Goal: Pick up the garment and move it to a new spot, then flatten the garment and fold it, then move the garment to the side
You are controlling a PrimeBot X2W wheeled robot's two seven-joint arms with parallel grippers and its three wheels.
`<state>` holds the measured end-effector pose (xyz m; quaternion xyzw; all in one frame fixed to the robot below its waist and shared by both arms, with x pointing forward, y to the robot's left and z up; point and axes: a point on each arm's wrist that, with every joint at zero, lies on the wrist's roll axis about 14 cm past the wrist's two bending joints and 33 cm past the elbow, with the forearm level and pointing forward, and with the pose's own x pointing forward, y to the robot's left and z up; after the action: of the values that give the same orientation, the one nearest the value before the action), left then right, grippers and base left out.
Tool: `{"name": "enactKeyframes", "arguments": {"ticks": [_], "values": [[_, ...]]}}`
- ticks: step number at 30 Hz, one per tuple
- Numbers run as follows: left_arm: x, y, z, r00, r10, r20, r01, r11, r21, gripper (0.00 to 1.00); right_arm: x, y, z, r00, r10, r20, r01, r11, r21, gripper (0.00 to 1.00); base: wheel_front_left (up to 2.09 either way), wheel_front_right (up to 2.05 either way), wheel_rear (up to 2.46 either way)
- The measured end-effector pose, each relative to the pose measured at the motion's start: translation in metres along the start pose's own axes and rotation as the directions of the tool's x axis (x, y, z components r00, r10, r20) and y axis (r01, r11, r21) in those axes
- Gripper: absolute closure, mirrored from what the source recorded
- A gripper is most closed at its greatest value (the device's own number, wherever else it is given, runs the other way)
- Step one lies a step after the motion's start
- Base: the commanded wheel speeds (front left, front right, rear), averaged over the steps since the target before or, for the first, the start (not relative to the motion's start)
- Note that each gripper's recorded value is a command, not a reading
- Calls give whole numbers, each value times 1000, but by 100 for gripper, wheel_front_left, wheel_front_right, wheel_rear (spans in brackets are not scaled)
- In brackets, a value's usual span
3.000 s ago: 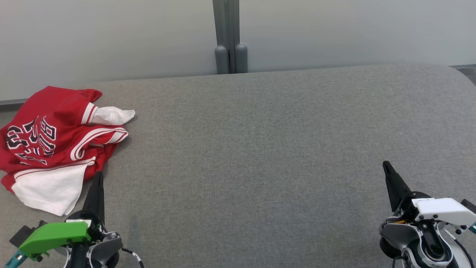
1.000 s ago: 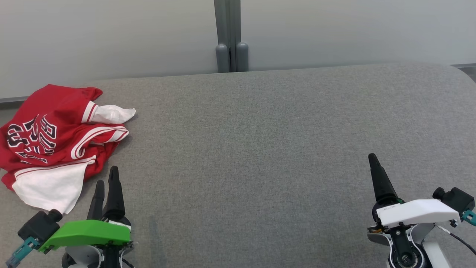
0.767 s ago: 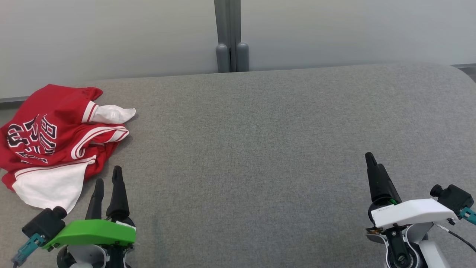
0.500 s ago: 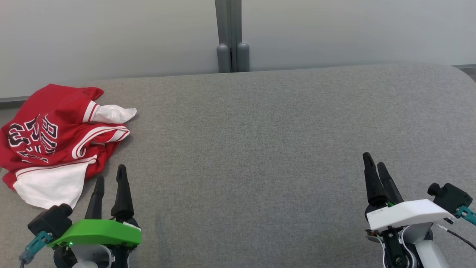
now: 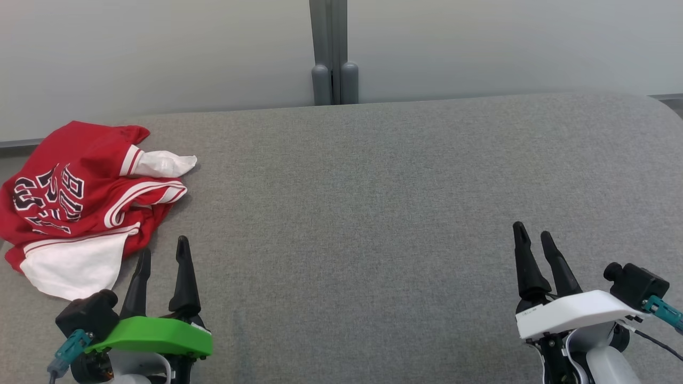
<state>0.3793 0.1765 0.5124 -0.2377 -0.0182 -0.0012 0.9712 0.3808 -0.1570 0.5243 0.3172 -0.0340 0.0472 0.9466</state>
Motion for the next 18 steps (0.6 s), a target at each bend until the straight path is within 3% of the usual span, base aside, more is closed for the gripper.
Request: {"name": "enactKeyframes", "arguments": {"ticks": [18], "values": [[-2,-7,0,999,-36,17,33,984,176,0,0,11,-3,999,49,2,-48,985,-164,0,0,0,0]]}}
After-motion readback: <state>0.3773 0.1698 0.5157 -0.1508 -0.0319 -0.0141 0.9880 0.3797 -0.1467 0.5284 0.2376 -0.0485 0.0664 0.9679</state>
